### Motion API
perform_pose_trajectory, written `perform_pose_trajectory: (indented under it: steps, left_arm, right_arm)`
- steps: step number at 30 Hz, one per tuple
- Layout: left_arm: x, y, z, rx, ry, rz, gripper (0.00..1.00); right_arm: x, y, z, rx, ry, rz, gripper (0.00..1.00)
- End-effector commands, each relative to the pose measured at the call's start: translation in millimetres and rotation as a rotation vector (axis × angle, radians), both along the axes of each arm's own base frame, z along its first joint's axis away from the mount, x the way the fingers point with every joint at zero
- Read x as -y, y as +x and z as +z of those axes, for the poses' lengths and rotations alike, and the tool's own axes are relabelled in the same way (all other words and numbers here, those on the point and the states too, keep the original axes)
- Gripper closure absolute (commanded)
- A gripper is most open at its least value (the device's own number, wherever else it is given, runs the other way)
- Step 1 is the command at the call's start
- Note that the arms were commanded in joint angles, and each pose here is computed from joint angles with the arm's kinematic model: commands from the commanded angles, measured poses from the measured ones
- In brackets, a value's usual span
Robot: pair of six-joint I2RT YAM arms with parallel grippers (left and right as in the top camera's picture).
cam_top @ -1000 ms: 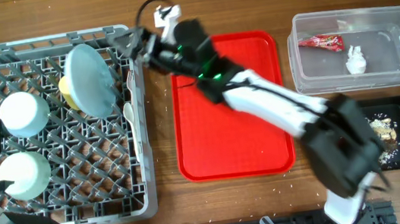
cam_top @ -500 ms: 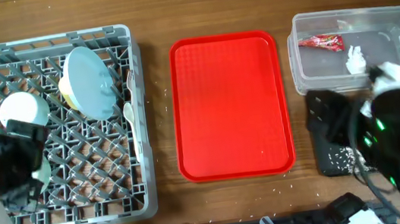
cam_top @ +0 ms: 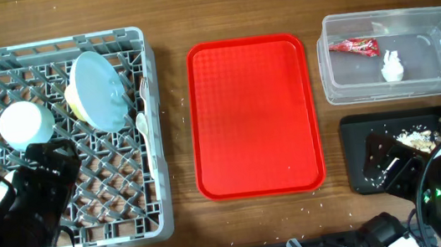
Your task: Sort waste into correct bins and load items into the dishwasher rack
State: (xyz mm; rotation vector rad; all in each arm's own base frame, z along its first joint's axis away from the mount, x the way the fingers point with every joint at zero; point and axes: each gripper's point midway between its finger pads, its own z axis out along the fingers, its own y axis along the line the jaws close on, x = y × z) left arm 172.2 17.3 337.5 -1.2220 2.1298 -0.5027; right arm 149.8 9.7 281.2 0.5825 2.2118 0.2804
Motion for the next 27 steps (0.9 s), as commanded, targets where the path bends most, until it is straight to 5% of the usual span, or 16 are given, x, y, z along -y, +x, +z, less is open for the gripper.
perform_pose_trajectory:
  steps: [1,5,10,19,27]
  left_arm:
    - [1,0,1,0.005,-0.004,0.0,0.0]
    - [1,0,1,0.005,-0.004,0.0,0.0]
    - [1,0,1,0.005,-0.004,0.0,0.0]
    - [1,0,1,0.005,-0.004,0.0,0.0]
    - [1,0,1,0.005,-0.004,0.0,0.0]
  right_arm:
    - [6,-3,-3,-0.005,-0.014,-0.024,0.0]
    - [17,23,0,0.103,-0.108,-0.049,0.0]
    - [-18,86,-22,0.428,-0.227,0.287,0.0]
    - [-5,97,-95,0.667,-0.274,0.217,0.0]
    - [15,97,-100,0.718,-0.403,0.141,0.0]
